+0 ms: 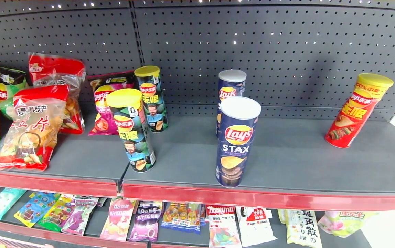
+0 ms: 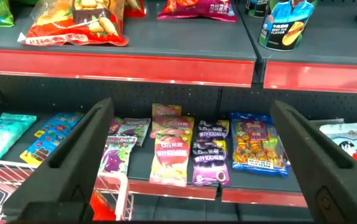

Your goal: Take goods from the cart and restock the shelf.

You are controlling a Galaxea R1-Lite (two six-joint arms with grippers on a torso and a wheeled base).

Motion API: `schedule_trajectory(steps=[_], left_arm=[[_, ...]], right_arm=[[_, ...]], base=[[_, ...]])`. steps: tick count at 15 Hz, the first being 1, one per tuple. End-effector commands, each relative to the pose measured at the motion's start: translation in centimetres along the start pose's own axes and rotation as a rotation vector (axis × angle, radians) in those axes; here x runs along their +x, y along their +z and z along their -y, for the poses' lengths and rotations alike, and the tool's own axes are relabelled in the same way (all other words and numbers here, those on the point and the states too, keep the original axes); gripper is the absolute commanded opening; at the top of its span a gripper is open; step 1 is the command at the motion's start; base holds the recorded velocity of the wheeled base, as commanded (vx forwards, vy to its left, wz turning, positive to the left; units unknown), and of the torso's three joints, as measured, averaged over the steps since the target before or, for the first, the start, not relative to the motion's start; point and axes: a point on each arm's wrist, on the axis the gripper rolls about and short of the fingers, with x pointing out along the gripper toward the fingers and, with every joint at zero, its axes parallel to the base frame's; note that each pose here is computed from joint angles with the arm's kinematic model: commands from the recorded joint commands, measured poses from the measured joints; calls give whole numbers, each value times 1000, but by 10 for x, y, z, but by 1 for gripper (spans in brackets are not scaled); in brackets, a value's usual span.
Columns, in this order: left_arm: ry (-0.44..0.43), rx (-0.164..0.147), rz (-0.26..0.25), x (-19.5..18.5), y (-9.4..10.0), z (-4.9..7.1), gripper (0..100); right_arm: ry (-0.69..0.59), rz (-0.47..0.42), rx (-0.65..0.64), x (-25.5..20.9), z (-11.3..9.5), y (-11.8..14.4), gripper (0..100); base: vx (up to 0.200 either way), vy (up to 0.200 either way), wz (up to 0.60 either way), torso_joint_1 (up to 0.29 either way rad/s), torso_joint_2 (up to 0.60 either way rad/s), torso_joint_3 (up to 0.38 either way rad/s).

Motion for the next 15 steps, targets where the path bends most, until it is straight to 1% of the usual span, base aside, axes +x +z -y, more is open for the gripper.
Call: schedule_trajectory(steps=[1,2,3,4,5,7,8,10,11,15], left_arm=[[0,0,0,0,0,0,100],[1,0,0,0,0,0,100],[1,0,0,0,0,0,100],[1,0,0,0,0,0,100],[0,0,0,0,0,0,100],[1,0,0,0,0,0,100],[0,0,0,0,0,0,100],[1,0,0,0,0,0,100],[0,0,0,0,0,0,100],[1,0,0,0,0,0,100]], right_arm=[[147,-321,-63,91,-1,22,100],[181,-399,-65,104,-4,13,100],[241,-474,-71,120,-11,5,100],[284,-530,-79,134,-20,-1,100],[295,-554,-87,148,-24,-6,100],[307,-531,-111,179,-38,-17,100],[275,-511,-127,195,-43,-24,100],[307,-486,-135,206,-57,-30,100],[335,-490,-126,212,-69,-31,100],[322,-498,-100,231,-100,-33,100]], base=[[0,0,0,0,0,0],[0,0,0,0,0,0],[0,0,0,0,0,0],[0,0,0,0,0,0],[0,0,0,0,0,0],[0,0,0,0,0,0],[0,0,0,0,0,0],[0,0,0,0,0,0],[0,0,0,0,0,0],[0,0,0,0,0,0]])
